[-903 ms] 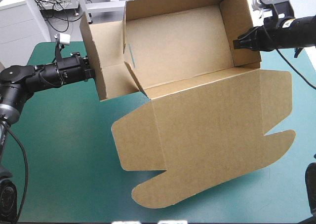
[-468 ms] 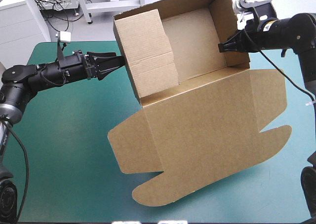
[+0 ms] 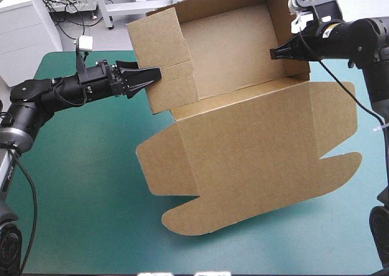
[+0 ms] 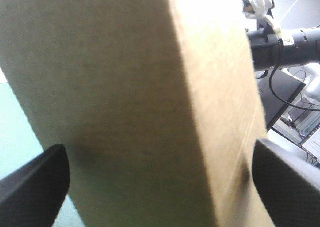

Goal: Fold the box

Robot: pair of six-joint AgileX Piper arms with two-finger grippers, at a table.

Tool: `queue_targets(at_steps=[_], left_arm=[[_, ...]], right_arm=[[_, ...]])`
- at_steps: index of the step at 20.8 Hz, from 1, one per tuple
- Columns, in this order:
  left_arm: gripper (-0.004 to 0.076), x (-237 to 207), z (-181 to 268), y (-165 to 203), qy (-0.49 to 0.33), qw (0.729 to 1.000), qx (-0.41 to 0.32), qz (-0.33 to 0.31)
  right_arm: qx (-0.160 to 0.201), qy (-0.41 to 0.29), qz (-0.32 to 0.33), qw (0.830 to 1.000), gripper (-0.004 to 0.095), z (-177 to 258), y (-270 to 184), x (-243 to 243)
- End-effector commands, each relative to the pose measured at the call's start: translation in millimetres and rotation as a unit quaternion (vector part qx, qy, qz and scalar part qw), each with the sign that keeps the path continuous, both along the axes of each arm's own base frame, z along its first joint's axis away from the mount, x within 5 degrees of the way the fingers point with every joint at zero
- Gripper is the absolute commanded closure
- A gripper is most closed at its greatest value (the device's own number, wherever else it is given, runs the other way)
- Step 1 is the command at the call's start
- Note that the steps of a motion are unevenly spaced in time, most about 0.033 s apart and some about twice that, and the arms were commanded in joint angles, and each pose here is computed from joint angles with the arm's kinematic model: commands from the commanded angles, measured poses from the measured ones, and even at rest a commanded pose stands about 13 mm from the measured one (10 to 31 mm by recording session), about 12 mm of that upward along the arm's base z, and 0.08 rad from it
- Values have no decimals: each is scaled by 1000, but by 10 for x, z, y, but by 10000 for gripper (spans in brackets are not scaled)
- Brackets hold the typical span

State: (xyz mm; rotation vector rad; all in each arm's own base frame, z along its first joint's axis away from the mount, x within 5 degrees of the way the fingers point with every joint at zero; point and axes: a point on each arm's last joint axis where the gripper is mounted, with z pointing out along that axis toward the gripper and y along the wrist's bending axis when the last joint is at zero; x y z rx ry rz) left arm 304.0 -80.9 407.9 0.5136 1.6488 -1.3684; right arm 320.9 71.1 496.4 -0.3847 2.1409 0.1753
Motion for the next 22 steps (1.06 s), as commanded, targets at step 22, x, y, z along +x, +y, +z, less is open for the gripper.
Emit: queue_targets(at_steps=[22], left_arm=[[236, -81, 843, -362, -27, 958, 182, 219]], right_arm=[[45, -109, -28, 993, 925, 330, 319, -189]])
